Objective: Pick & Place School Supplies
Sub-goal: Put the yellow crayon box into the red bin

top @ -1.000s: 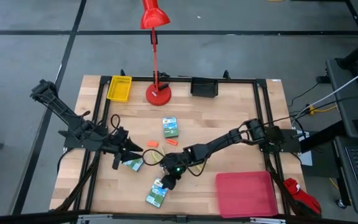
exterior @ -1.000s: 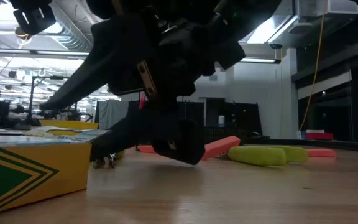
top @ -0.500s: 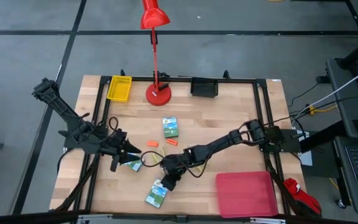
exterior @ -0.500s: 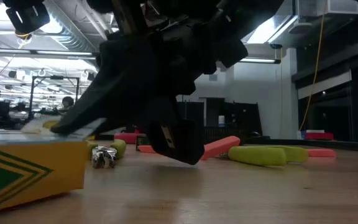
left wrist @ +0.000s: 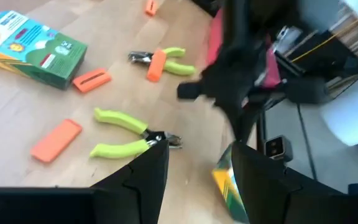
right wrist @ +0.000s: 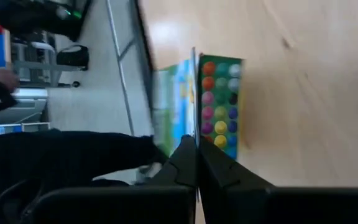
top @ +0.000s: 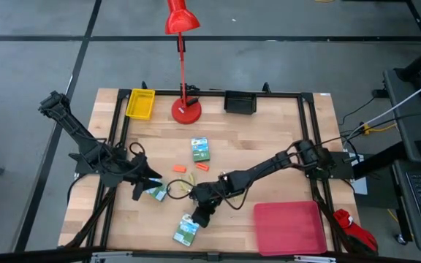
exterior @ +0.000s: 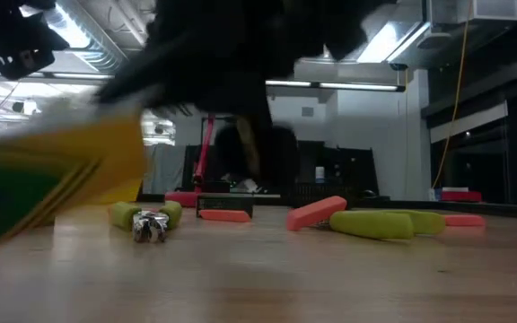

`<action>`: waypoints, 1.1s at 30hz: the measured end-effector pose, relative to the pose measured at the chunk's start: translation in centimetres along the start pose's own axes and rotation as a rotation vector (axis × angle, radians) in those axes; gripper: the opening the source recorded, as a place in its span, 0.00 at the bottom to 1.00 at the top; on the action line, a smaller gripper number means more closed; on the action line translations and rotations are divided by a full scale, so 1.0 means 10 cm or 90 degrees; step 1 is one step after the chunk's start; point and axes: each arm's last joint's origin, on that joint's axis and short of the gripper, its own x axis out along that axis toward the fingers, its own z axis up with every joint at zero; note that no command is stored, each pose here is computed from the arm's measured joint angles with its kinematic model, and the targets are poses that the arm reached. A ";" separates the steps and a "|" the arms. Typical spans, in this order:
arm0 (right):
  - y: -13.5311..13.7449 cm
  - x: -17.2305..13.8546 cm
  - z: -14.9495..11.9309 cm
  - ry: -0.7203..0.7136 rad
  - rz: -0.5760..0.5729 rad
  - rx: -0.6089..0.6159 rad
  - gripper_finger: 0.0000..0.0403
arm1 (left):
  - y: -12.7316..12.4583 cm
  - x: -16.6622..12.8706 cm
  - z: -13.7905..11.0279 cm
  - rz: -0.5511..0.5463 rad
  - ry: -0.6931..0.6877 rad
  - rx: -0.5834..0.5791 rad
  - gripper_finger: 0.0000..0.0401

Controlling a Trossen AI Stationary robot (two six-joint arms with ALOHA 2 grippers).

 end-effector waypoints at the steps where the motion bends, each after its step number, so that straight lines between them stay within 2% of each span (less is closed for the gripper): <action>1: 0.04 -0.08 0.02 -0.006 -0.011 -0.005 0.01 | 0.01 0.00 0.00 0.005 0.001 0.000 0.43; 5: 0.25 -0.50 0.06 -0.034 -0.067 -0.018 0.00 | 0.04 0.00 -0.01 0.028 -0.001 0.007 0.43; 8: 0.39 -0.82 -0.04 -0.032 -0.141 -0.025 0.00 | 0.04 0.00 -0.01 0.036 -0.010 0.008 0.43; 11: 0.49 -1.03 -0.27 0.006 -0.224 -0.024 0.00 | 0.05 0.00 -0.01 0.041 -0.016 0.009 0.43; 17: 0.75 -1.31 -0.75 0.057 -0.288 0.004 0.00 | 0.05 0.00 -0.01 0.048 -0.027 0.003 0.43; 24: 1.08 -1.65 -1.29 -0.004 -0.308 0.091 0.00 | 0.01 0.04 -0.01 0.044 -0.045 -0.007 0.43; 30: 1.18 -1.74 -1.88 0.005 -0.365 0.181 0.00 | 0.00 0.09 -0.04 0.057 -0.045 -0.016 0.43; 33: 1.19 -1.78 -2.09 -0.020 -0.392 0.219 0.00 | -0.01 0.12 -0.05 0.057 -0.045 -0.023 0.43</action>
